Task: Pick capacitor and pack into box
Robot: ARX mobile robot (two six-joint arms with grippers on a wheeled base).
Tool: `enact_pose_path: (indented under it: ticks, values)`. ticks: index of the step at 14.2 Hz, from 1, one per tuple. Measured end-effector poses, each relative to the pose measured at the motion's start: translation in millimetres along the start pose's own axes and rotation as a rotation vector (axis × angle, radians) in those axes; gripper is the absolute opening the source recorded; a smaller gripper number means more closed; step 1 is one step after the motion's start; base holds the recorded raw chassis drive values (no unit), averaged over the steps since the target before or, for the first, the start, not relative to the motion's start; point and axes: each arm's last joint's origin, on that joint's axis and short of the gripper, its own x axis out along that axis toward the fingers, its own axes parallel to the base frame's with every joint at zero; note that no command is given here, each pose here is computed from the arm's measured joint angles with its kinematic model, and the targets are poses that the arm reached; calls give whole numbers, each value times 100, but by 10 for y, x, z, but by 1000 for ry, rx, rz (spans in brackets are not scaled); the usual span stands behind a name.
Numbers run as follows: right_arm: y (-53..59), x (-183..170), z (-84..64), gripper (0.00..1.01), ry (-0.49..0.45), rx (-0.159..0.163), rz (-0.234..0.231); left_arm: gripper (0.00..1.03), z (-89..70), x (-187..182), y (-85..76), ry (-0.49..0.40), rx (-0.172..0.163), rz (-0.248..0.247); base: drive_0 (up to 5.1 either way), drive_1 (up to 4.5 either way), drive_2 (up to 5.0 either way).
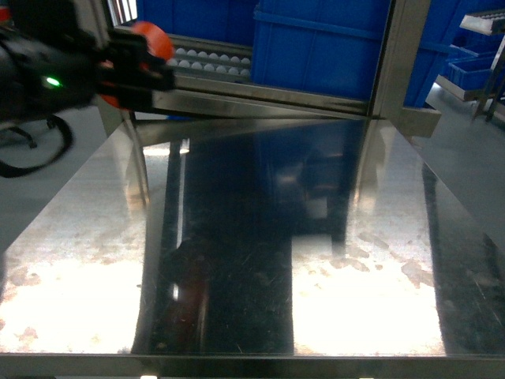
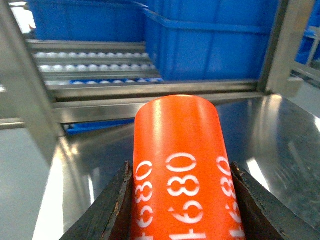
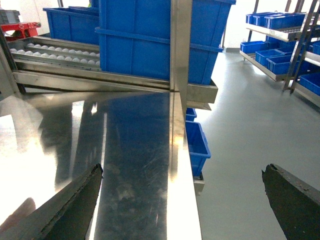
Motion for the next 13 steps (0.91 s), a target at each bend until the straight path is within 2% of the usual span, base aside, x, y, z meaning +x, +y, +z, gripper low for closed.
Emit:
enact_pose_path:
  ticks: [2,3,4,5,6,7,8,9,10,13]
  values:
    - [0,0,0,98,0,0,0,44,117,-640,199,8,-45,148,0,0,0]
    - [0,0,0,98,0,0,0,44,154,-972,247,15,-69,216,0,0,0]
    - [0,0,0,98,0,0,0,44,215,-1297,240,0,-92,272,0,0,0]
    - [0,0,0,98,0,0,0,44,267,-1595,183,-13,-98,318,0,0,0]
    - [0,0,0,98,0,0,0,44,278,-1866,94,-12,-106,344,0,0,0]
    - [0,0,0,98,0,0,0,44,304,-2096,20,-37,-106,347,0,0,0]
    - [0,0,1,98,-1,0,0,44,386,-2174,24,-103,-112,356,0,0,0]
    - [0,0,0,98,0,0,0,44,415,-2192,32,-118,-115,369,0,0,0]
    - [0,0,0,98,0,0,0,44,388,-2171,35,-94,-112,372,0,0,0]
    - [0,0,0,98,0,0,0,44,382,-2161,31,-89,-111,367,0,0,0]
